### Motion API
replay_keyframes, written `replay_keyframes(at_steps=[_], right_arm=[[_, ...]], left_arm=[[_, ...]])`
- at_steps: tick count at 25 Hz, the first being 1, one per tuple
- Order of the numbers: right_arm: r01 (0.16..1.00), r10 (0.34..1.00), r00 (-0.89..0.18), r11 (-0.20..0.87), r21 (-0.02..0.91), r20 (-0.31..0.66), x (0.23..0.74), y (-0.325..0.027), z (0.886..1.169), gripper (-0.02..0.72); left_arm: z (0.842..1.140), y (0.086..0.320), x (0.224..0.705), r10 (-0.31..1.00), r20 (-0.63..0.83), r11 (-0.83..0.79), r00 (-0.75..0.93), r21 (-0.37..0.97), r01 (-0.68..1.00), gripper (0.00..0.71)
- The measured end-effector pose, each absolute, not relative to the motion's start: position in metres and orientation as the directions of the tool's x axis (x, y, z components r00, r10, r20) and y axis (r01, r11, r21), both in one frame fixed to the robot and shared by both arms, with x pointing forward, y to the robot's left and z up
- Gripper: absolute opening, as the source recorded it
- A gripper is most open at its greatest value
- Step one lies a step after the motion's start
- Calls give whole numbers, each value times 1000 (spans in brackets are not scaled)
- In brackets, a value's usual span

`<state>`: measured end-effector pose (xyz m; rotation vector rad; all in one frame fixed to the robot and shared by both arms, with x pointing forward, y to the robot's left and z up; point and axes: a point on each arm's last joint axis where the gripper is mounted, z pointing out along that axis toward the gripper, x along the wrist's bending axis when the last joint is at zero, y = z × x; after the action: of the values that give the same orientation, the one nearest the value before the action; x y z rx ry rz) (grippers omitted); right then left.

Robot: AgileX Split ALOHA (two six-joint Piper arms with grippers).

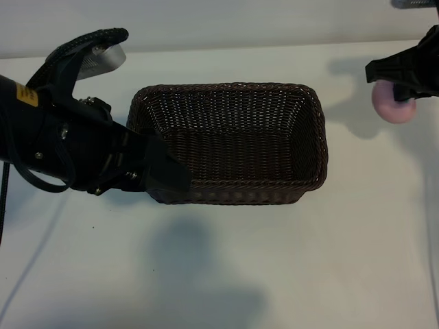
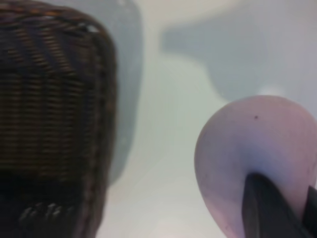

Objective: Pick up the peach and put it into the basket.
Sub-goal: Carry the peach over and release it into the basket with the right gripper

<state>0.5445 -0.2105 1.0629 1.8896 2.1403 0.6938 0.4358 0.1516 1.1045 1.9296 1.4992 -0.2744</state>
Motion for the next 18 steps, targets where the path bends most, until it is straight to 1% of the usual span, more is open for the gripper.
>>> replay_keyframes(at_steps=[2, 5, 10, 13, 18], right_arm=[[875, 965, -183, 73, 478, 187, 538, -207, 1071, 65], [870, 949, -232, 104, 482, 213, 531, -194, 1076, 65], [849, 911, -337, 186, 494, 236, 517, -159, 1077, 65], [834, 885, -384, 210, 510, 262, 509, -140, 1079, 65], [803, 855, -436, 230, 550, 280, 503, -118, 1078, 65]], left_arm=[[1105, 152, 436, 779, -540, -116, 318, 374, 920, 590], [1105, 152, 436, 779, -540, -116, 318, 374, 920, 590], [1105, 152, 436, 779, -540, -116, 318, 374, 920, 590], [1105, 152, 436, 779, -540, -116, 318, 374, 920, 590], [1105, 152, 436, 779, -540, -116, 318, 374, 920, 590]])
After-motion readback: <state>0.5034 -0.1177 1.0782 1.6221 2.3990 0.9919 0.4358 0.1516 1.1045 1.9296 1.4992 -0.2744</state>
